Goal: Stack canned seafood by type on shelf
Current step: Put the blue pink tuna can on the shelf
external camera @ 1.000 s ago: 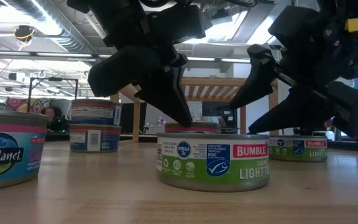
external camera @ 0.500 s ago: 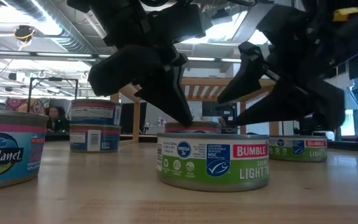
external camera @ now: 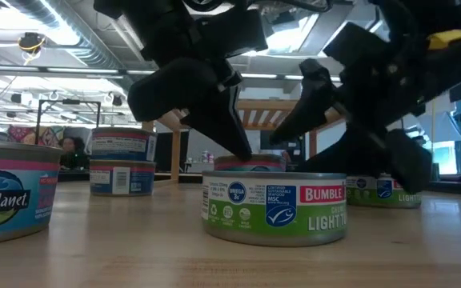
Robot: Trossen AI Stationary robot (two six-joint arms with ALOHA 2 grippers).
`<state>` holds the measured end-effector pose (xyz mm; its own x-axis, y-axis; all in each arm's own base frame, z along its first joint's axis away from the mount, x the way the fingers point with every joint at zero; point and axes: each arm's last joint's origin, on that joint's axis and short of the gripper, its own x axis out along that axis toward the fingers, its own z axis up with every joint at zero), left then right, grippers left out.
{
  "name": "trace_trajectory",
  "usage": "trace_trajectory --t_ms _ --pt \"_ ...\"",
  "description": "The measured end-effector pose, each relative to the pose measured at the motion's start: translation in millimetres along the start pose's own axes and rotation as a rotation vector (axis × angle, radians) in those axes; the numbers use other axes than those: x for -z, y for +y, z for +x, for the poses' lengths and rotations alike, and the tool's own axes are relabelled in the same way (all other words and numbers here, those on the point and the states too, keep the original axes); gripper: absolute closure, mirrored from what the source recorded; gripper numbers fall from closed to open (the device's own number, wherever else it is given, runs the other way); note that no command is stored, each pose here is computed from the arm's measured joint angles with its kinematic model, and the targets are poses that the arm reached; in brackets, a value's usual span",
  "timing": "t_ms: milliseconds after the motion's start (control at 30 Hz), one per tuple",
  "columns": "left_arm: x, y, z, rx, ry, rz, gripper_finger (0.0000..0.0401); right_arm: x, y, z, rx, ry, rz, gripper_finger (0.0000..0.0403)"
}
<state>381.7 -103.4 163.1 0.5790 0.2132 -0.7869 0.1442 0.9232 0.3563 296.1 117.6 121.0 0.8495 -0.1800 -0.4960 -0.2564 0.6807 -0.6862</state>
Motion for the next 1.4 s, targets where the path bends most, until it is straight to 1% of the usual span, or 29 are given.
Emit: trace_trajectory --t_ms 133,400,633,1033,1167,1400 --pt "-0.6 -0.1 -0.1 0.001 -0.005 -0.002 0.0401 -3.3 2.5 9.2 0.046 0.039 -0.018 0.0133" --pt "-1.2 4.0 1.2 -0.004 -0.011 -0.016 0.0401 -2.7 10.8 19.2 0.018 0.057 -0.044 0.0133" --pt "-2.0 7.1 0.5 -0.008 -0.018 -0.029 0.0401 -1.6 9.9 19.2 0.067 0.091 -0.046 0.0133" --pt "-4.9 13.9 -5.7 -0.007 -0.037 -0.067 0.0401 0.7 10.6 19.1 0.066 0.116 -0.061 0.0133" --pt "-6.0 15.6 -4.9 0.019 -0.051 -0.079 0.0401 1.4 10.2 19.0 0.084 0.131 -0.065 0.0133" --pt "-6.5 15.4 -5.1 0.024 -0.056 -0.08 0.0401 2.1 9.9 18.9 0.103 0.144 -0.07 0.0133"
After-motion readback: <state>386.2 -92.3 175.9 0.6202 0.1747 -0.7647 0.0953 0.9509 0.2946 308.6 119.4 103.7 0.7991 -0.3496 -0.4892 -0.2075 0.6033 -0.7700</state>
